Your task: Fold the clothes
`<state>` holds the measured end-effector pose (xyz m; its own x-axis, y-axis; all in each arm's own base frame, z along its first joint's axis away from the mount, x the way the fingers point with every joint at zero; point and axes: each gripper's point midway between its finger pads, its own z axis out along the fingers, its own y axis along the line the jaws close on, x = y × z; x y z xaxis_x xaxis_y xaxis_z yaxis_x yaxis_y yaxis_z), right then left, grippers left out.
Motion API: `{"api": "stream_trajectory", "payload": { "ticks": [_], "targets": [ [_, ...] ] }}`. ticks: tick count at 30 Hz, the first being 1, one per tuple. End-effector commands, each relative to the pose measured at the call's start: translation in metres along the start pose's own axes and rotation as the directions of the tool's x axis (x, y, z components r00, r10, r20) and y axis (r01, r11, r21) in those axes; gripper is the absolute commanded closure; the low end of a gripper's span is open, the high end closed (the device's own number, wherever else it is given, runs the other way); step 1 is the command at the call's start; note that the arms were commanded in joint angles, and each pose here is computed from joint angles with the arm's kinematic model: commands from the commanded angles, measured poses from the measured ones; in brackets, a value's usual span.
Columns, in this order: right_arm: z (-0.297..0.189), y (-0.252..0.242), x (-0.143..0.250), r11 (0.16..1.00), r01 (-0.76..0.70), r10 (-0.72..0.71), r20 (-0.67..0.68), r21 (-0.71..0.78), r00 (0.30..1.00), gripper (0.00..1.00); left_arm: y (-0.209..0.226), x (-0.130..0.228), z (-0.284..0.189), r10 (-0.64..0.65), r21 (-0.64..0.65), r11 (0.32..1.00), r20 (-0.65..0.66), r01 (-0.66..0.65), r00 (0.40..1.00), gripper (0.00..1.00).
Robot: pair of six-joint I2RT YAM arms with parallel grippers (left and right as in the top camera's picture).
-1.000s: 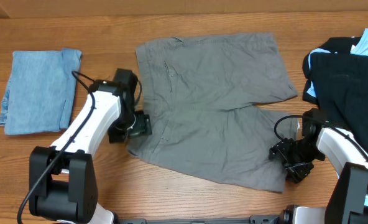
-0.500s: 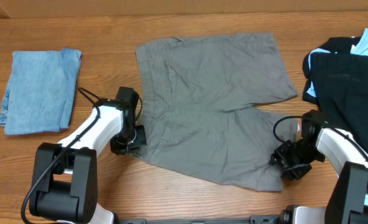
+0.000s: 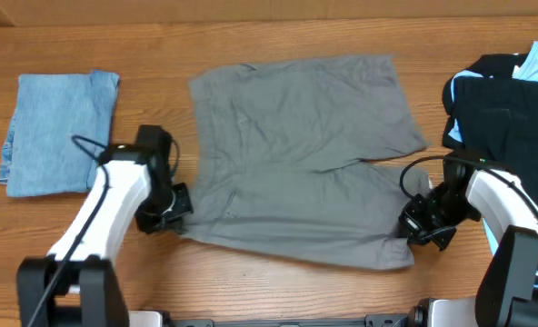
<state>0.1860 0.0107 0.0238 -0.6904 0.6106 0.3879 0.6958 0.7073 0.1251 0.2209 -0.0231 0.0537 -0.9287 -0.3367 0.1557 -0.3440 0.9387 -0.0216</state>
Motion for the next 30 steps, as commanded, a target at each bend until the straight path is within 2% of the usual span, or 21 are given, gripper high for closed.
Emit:
{"api": "stream_trajectory", "payload": {
  "ticks": [1,6,12,21,30],
  "targets": [
    [-0.013,0.004,-0.008,0.999,0.030,-0.030,0.030,0.012,0.999,0.96,0.014,-0.001,-0.024,-0.042,0.000,0.999,0.065,0.043,0.997,0.96],
    [-0.032,0.012,0.004,0.997,0.070,-0.070,-0.007,0.029,0.998,0.96,0.017,0.014,-0.034,-0.042,0.005,0.999,0.059,0.042,0.997,0.96],
    [-0.076,0.042,0.003,0.989,0.147,-0.148,0.060,0.015,0.987,0.96,0.005,0.009,-0.047,-0.038,0.079,0.996,0.115,0.029,0.993,0.96],
    [-0.119,0.076,-0.011,0.972,0.235,-0.225,0.200,-0.028,0.954,0.96,-0.012,-0.027,-0.103,-0.038,0.145,0.989,0.285,-0.004,0.958,0.96],
    [-0.132,0.100,-0.040,0.952,0.297,-0.255,0.343,-0.073,0.904,0.96,-0.031,-0.067,-0.159,-0.069,0.225,0.973,0.486,-0.049,0.871,0.96]
  ]
}}
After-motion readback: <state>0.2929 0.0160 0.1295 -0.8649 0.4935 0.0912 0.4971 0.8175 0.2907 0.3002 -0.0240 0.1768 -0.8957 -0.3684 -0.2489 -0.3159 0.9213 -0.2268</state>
